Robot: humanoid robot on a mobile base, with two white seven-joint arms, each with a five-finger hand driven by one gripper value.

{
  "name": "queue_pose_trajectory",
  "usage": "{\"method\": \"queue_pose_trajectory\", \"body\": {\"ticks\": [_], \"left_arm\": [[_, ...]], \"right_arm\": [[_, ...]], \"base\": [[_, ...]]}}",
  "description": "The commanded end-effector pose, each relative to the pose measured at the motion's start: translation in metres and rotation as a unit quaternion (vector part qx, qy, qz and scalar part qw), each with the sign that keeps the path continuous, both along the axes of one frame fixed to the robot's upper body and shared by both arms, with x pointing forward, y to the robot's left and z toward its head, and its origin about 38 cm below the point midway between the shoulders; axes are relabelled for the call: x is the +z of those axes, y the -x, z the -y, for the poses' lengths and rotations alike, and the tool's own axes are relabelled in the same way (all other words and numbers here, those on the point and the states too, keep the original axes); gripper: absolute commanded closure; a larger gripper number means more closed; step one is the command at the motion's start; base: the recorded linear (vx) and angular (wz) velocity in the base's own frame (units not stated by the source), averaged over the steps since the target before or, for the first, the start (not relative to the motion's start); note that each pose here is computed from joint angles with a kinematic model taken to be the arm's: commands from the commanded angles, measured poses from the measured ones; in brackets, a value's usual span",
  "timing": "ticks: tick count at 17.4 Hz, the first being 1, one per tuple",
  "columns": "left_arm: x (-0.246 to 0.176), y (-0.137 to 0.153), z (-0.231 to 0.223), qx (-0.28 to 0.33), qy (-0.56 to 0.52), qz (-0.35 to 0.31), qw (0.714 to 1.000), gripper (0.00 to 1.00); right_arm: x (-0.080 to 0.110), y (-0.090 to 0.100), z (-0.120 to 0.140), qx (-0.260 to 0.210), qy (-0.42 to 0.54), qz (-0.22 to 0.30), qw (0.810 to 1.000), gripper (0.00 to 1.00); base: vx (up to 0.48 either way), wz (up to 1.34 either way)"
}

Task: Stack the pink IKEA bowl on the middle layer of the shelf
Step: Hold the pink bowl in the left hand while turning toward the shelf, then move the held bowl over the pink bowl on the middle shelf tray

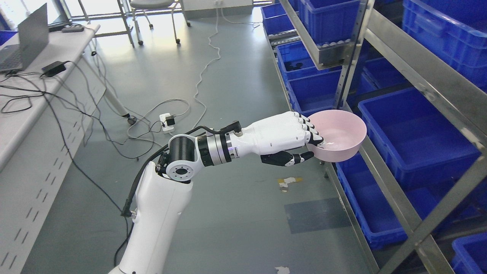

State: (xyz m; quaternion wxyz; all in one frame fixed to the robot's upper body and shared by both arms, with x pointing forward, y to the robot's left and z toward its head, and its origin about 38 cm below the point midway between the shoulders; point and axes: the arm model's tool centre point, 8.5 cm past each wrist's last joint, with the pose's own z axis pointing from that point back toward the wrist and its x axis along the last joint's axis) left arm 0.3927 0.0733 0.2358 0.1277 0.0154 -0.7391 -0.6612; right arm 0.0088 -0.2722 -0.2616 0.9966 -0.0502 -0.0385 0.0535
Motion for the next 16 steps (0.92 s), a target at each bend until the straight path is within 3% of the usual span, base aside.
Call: {"method": "queue_pose_trajectory", "body": {"ticks": [1, 7, 9, 16], "left_arm": [[0.017, -0.002, -0.001, -0.013, 0.008, 0.016, 1.0, 0.99], [0.118, -0.011, 0.002, -0.06, 0.065, 0.11, 0.99, 0.99], [0.135, -0.012, 0.001, -0.06, 0.062, 0.129, 0.988, 0.98], [0.167, -0.04, -0.036, 0.038, -0.024, 0.178, 0.983, 0.98]], "right_arm": [[0.001, -0.004, 0.011, 0.001, 0.009, 0.007, 1.0, 0.0], [0.001, -0.003, 0.011, 0.001, 0.009, 0.007, 1.0, 0.0], [0.001, -0.004, 0.011, 0.001, 0.009, 0.007, 1.0, 0.0], [0.001, -0.003, 0.011, 0.001, 0.009, 0.007, 1.0, 0.0]], "base": [[0.045, -0.8], [0.025, -0.86], [0.002, -0.91], [0.01, -1.0]]}}
